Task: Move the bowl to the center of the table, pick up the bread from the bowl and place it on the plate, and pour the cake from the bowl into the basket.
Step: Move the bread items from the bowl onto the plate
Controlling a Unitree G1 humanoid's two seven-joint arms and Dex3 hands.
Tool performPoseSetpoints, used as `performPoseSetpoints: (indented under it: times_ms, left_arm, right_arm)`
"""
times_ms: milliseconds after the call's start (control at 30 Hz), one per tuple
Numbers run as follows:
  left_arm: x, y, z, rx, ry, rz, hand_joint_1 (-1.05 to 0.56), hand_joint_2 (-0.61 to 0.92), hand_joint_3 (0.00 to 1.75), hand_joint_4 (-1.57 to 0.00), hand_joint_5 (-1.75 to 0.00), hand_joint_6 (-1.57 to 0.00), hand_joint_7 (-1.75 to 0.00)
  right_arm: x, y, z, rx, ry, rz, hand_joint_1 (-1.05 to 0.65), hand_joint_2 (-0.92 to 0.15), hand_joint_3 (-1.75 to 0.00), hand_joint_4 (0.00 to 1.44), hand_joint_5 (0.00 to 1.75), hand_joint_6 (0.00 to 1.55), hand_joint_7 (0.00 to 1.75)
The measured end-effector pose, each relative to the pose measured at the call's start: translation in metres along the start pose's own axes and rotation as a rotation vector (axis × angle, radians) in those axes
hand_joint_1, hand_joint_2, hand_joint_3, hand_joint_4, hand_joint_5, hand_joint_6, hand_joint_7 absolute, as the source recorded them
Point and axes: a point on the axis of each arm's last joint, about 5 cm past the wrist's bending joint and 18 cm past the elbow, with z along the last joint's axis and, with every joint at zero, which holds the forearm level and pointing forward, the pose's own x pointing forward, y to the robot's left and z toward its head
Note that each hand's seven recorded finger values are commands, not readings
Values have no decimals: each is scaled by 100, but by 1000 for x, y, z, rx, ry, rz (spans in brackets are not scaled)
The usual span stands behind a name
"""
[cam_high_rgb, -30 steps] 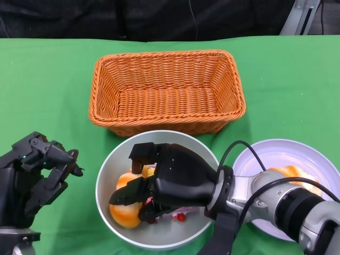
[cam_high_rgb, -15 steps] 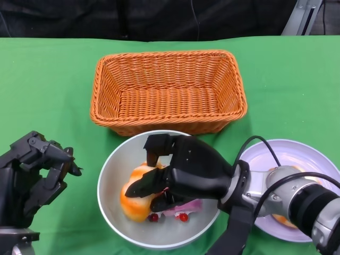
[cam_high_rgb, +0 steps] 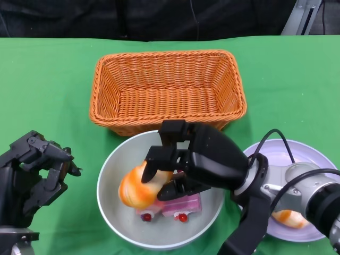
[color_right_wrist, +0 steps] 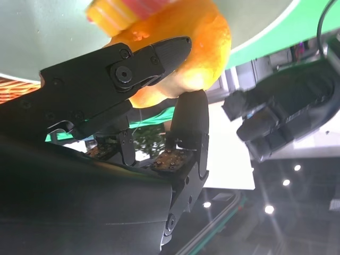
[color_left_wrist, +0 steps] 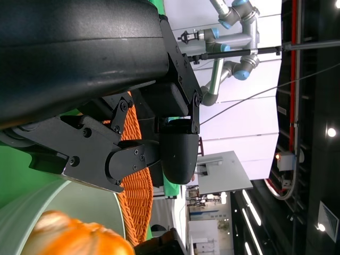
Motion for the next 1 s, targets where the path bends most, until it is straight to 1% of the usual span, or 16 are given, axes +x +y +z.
performPoseSetpoints:
  times_ms: [33, 100, 267, 400, 433, 467, 533, 567, 633, 667, 700, 733, 767, 833, 1000]
  left_arm:
    - [0, 0, 0, 1, 0, -1, -10, 71, 75, -82, -160, -88, -121]
    - [0, 0, 0, 3, 1, -2, -10, 71, 75, -82, -160, -88, -121]
    - [0, 1, 0, 3, 5, 0, -9, 70, 76, -83, -158, -89, -119]
    - [0, 0, 0, 14, 11, -5, -9, 71, 74, -84, -157, -90, -118]
    - [0, 0, 0, 14, 12, -4, -8, 71, 74, -84, -157, -90, -118]
    - [0, 0, 0, 14, 12, -4, -9, 72, 74, -84, -157, -89, -118]
    - [0, 0, -1, 14, 16, -3, -9, 72, 73, -83, -157, -89, -118]
    - [0, 0, -1, 14, 18, -3, -9, 72, 73, -83, -157, -89, -119]
    - [-1, 0, -1, 14, 20, -3, -9, 72, 74, -83, -157, -89, -119]
    - [-1, 0, -1, 14, 20, -3, -9, 71, 74, -83, -157, -89, -119]
    - [-1, 0, -1, 15, 21, -2, -9, 71, 74, -83, -157, -89, -120]
    - [-1, 0, -1, 15, 23, 0, -9, 71, 75, -84, -158, -89, -120]
    - [-1, 0, -2, 14, 25, 1, -9, 71, 75, -84, -158, -89, -120]
    - [-2, 1, -3, 12, 34, 4, -9, 70, 76, -83, -158, -89, -120]
    - [-1, 2, -3, 18, 38, 3, -10, 68, 78, -83, -160, -88, -122]
  right_arm:
    - [0, -1, 0, 3, 2, -4, -22, -92, -8, 70, 163, 71, 133]
    - [-1, -3, 0, 2, 4, -12, -22, -92, -7, 71, 162, 74, 129]
    - [0, -6, 0, 5, 4, -30, -22, -92, -6, 71, 164, 73, 132]
    - [-3, -3, 3, 24, 8, -40, -23, -92, -6, 70, 164, 72, 134]
    - [-4, -3, 3, 30, 9, -42, -24, -92, -7, 71, 161, 73, 128]
    - [-5, -3, 4, 32, 10, -44, -24, -92, -6, 73, 155, 76, 116]
    - [-4, -5, 3, 32, 9, -54, -24, -92, -5, 76, 147, 82, 102]
    - [-3, -6, 3, 32, 8, -60, -24, -91, -4, 79, 141, 87, 92]
    - [-2, -9, 3, 38, 8, -74, -23, -90, -2, 81, 136, 91, 82]
    - [-2, -10, 3, 41, 12, -82, -23, -89, -1, 81, 137, 93, 80]
    - [-1, -12, 3, 45, 15, -91, -22, -89, -1, 81, 138, 94, 79]
    - [-1, -13, 4, 52, 16, -99, -21, -90, -1, 79, 143, 92, 84]
    - [-1, -13, 5, 61, 19, -106, -20, -90, -1, 78, 149, 87, 97]
    - [-3, -14, 7, 70, 28, -119, -19, -91, -2, 77, 152, 83, 105]
    - [-13, -19, 7, 86, 60, -176, -20, -92, -7, 77, 150, 80, 108]
